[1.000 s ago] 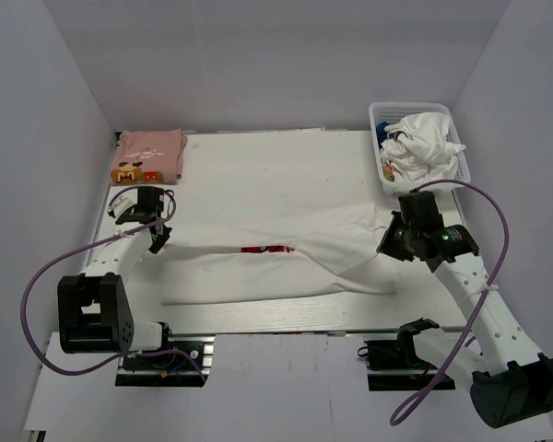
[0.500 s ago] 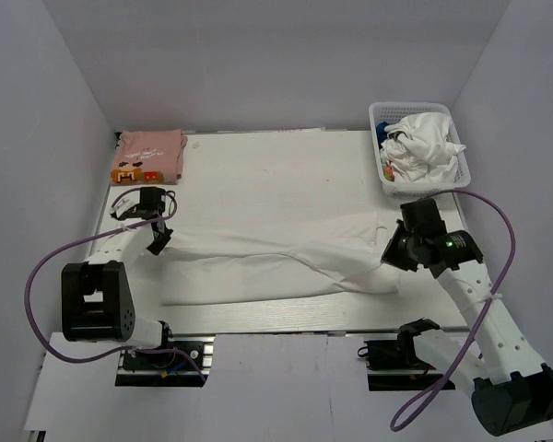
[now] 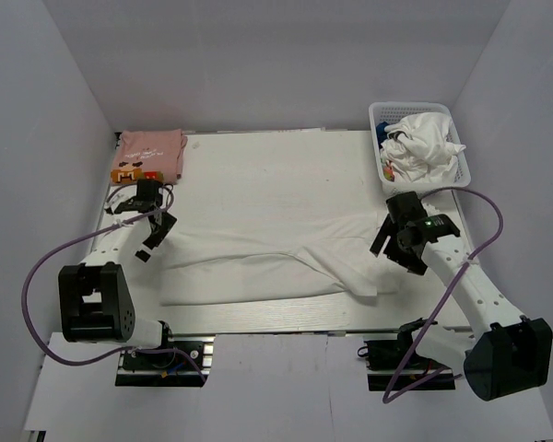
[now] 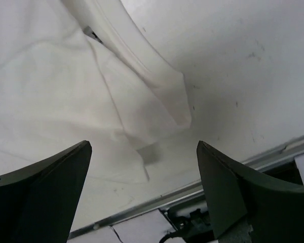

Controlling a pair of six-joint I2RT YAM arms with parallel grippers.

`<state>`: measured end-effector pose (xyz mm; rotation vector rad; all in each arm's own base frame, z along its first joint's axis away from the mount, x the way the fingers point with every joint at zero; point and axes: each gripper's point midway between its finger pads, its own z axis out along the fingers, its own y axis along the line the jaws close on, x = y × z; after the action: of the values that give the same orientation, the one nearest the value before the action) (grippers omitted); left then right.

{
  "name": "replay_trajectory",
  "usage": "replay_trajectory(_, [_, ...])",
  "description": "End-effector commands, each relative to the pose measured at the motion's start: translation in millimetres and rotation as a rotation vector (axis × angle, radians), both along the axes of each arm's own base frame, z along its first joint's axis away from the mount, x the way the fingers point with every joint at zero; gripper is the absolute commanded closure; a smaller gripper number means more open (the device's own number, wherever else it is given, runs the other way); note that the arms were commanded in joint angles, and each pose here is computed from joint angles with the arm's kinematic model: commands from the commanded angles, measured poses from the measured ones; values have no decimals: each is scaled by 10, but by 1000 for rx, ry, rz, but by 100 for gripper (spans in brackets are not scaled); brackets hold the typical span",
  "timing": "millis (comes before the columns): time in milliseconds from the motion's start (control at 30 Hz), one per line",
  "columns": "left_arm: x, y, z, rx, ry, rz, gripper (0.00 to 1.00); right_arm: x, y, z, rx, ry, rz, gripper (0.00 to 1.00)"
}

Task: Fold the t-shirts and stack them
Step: Fold the other side of the tshirt into a rectangle, then rotate the tshirt 90 degrees

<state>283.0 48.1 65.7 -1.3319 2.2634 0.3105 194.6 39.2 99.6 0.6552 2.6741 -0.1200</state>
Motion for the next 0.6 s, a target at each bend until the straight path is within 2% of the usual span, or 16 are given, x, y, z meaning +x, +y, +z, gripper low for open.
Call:
replay_trajectory(0, [226,-33,381,6,-127,-27,0,393,4,355,-38,-158,74,10])
replay_trajectory(33, [288,-90,442,-18,-163,-59,0,604,96,426,-5,-242,98,10])
replay_trajectory(67, [285,-207,357,-73,-158,-102,0,640,246,426,49,-253,178,10])
replay_trajectory(100, [394,-270,414,-90,-213,-157,0,652,308,326,72,-249,207,10])
replay_trajectory(133, [433,-345,393,-120,-230,-193,0,924,457,451,124,-375,236,10])
replay_trajectory(233, [511,-544,300,-207,-269,-271,0,1106,767,306,237,-412,345,10])
replay_trajectory(367, [444,-643,20,-250,-191,-298,0,1289,890,84,263,-374,367,10])
replay_trajectory(400, [487,-641,-33,-246,-188,-306,0,1275,911,-145,268,-311,368,10])
replay_trajectory(433, [433,-670,-141,-250,-163,-312,0,1323,908,-215,272,-316,362,10])
replay_trajectory(567, [326,-517,-397,-190,-50,-252,0,1355,836,-638,240,-204,299,10])
